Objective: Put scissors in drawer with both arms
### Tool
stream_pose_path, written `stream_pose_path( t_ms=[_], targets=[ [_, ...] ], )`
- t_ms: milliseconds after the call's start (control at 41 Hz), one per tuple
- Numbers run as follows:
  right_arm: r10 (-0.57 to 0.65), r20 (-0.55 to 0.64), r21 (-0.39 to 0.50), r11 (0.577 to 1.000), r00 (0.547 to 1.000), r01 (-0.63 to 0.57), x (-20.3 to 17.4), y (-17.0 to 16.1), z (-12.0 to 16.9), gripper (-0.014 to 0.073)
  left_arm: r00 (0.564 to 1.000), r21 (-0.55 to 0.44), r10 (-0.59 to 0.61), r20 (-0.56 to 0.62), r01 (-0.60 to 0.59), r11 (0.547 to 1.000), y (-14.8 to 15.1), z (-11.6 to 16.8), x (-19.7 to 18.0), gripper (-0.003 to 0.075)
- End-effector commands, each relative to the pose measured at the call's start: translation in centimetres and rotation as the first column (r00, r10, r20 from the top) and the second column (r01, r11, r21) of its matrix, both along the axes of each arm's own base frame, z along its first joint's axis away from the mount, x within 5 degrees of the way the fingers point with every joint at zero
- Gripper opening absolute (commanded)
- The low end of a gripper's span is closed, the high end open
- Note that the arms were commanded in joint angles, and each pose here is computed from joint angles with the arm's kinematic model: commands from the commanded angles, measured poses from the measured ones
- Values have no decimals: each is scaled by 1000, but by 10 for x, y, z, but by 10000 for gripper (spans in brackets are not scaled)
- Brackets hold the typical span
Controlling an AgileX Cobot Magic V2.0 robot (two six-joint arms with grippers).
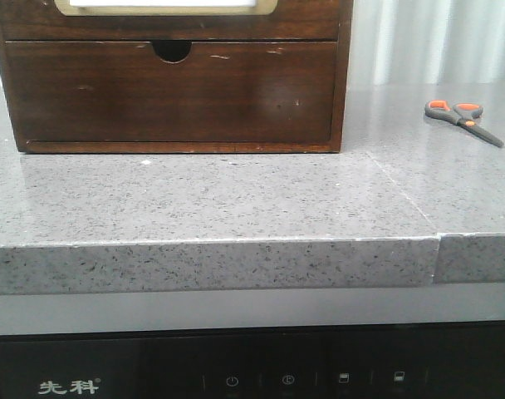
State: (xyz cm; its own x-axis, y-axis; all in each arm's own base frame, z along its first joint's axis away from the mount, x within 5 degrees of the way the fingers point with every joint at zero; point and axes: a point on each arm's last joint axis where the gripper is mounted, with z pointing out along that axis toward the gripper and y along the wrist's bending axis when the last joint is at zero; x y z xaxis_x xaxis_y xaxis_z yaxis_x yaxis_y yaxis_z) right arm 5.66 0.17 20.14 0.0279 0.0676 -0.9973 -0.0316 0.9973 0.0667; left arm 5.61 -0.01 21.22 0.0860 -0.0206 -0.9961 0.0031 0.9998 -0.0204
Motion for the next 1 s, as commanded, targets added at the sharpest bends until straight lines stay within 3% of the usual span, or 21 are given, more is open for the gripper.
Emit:
stream_pose_path(
  t_ms=[0,487,658,804,974],
  targets=[
    [-8,102,-10,1000,995,9,-2,-1,8,-67,998,-12,1,68,0,1000,0,-1,-1,-20],
    [-8,104,-10,1000,995,9,-2,-1,8,-67,998,-12,1,68,0,1000,0,-1,-1,-20],
    [-9,169,-7,1000,986,11,-3,-1,15,-67,998,-12,1,68,0,1000,0,-1,-1,-20],
    [-9,208,-7,1000,978,11,-7,-1,34,-67,987,-22,9,158,-6,1000,1,11,-3,-20],
    [-7,215,-24,1000,976,12,-22,-1,80,-67,974,-53,-3,225,15,998,1,50,-13,-20]
  ],
)
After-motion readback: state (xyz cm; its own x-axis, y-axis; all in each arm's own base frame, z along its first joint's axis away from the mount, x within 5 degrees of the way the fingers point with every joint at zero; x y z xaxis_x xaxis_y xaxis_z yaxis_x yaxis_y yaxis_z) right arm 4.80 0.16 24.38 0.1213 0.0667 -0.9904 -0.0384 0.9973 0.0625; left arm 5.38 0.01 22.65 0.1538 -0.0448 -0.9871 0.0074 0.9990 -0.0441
